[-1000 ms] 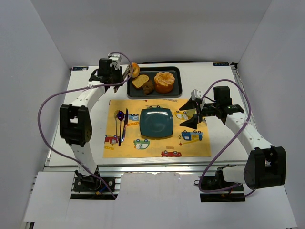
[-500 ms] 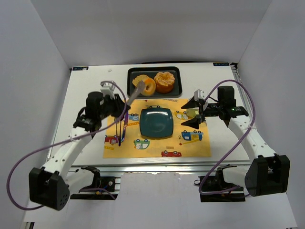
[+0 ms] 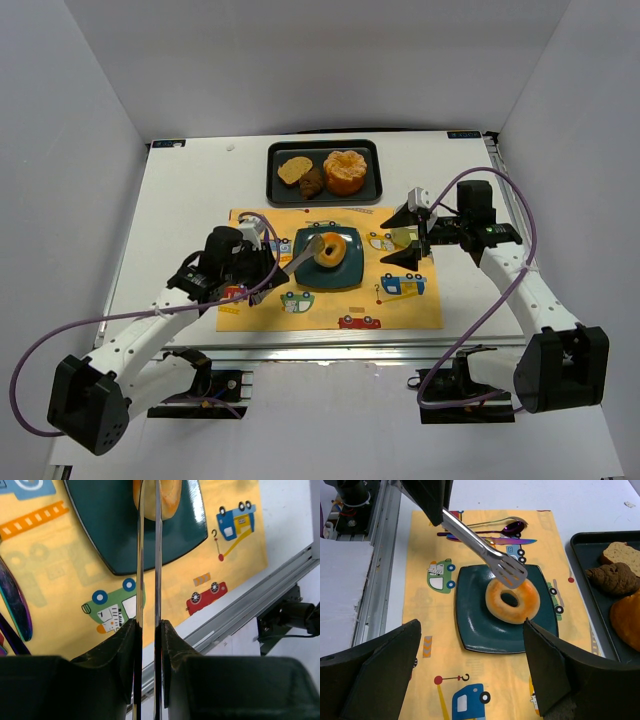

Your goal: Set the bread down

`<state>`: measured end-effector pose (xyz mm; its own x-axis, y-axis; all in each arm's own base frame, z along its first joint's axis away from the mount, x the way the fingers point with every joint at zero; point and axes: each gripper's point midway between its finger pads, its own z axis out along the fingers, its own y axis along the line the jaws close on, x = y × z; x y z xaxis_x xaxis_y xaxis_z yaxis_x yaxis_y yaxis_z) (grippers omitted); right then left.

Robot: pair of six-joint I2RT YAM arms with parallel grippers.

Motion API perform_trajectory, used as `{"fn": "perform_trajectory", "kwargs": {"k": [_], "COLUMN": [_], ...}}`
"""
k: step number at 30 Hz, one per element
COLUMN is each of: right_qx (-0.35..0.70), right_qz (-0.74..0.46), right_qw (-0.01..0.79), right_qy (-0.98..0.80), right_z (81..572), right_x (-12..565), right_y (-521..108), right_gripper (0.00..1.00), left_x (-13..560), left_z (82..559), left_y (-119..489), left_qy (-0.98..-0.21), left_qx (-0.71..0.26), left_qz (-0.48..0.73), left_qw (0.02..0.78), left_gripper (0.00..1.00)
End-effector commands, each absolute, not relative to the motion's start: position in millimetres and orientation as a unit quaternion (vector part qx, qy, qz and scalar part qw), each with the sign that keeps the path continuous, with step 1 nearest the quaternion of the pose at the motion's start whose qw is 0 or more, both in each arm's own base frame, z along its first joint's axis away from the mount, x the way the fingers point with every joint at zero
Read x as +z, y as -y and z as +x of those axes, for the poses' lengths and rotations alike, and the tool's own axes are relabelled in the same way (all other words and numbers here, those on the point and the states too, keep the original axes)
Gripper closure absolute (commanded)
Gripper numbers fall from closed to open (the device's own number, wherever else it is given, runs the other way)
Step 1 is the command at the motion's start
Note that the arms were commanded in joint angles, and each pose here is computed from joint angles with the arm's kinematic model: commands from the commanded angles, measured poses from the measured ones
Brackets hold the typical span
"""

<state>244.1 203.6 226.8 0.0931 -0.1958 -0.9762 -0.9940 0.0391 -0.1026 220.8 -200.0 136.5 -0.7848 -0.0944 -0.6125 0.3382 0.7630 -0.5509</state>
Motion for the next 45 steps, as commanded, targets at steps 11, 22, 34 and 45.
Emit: {"fn": "perform_trajectory", "kwargs": {"k": [11,22,34,45], "right_qx": [0.409,0.405,0.396,0.360], "right_qz": [-0.558,-0.563,-0.566,-0.521], "right_qw": [0.494,0.493,0.493,0.485], "right_qy": [-0.526,-0.525,-0.528,-0.603], "right_z": [237.5,236.7,241.0,255.5], "right_x": [241.8,238.9,241.8,227.7], "right_y": [-202.2,-201.4,-200.8,-192.9], "right_gripper": [0.13,0.13,0.13,0.11], "left_x": [157.2,180.9,109.2,28.6], "left_z": [235.4,268.7,356.4,347.8], "left_y": [193.5,160.5,-32.5,-57.3], "left_qy": [-0.876,-0.879,-0.909,-0.927], "left_qx": [-0.310,-0.212,0.040,0.016], "left_qz": [0.061,0.019,-0.048,-0.104], "left_qw": [0.365,0.426,0.412,0.361], "left_gripper": [0.49,0.73,0.87,0.41]}}
